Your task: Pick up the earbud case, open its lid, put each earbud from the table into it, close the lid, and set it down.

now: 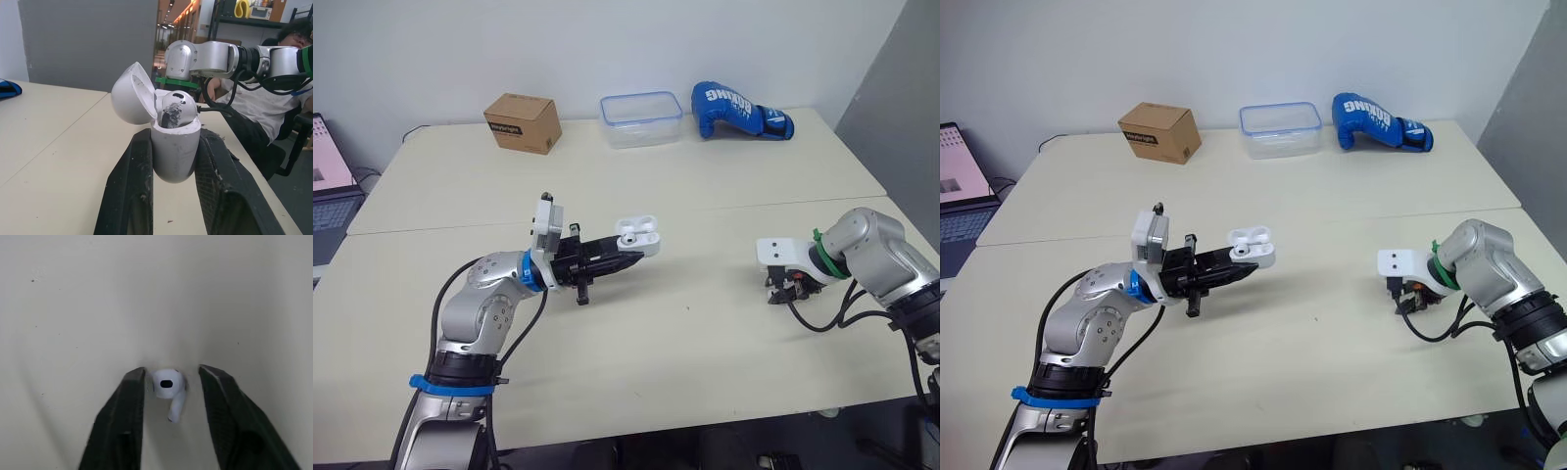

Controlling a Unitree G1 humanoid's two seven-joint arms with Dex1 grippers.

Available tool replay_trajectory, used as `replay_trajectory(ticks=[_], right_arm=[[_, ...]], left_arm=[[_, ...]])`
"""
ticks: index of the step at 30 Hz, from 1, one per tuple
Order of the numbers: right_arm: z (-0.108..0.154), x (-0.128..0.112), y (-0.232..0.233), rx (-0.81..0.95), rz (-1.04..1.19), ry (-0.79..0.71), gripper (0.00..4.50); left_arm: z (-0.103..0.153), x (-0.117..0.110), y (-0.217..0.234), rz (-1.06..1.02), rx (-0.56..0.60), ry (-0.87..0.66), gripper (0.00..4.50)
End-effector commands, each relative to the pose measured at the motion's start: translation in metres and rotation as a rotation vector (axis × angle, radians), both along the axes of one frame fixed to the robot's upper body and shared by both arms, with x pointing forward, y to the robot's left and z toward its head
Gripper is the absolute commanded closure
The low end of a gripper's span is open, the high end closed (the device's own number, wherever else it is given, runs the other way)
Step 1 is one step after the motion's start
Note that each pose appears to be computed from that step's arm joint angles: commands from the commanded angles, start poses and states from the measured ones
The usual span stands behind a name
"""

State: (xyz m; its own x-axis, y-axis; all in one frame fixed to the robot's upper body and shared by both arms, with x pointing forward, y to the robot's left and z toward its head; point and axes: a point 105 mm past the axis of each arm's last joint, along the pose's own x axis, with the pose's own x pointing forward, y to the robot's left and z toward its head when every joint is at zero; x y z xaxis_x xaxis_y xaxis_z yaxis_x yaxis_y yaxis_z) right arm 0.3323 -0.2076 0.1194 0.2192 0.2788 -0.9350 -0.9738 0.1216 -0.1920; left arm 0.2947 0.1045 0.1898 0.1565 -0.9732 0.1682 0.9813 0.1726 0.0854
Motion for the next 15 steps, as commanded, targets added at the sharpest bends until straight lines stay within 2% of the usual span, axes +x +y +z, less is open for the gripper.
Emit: replay_trajectory(ticks=[1,15], right_arm=[[0.006,-0.001,-0.003,-0.025,0.018,-0.021,2.48],[0.013,-0.012,0.005,-0.164,0.141,-0.118,2.48]], left_arm=[[0.010,-0.003,-0.001,-0.006,-0.003,-0.055,3.73],[0.013,-0.001,-0.003,-0.007,-0.009,-0.065,3.73]])
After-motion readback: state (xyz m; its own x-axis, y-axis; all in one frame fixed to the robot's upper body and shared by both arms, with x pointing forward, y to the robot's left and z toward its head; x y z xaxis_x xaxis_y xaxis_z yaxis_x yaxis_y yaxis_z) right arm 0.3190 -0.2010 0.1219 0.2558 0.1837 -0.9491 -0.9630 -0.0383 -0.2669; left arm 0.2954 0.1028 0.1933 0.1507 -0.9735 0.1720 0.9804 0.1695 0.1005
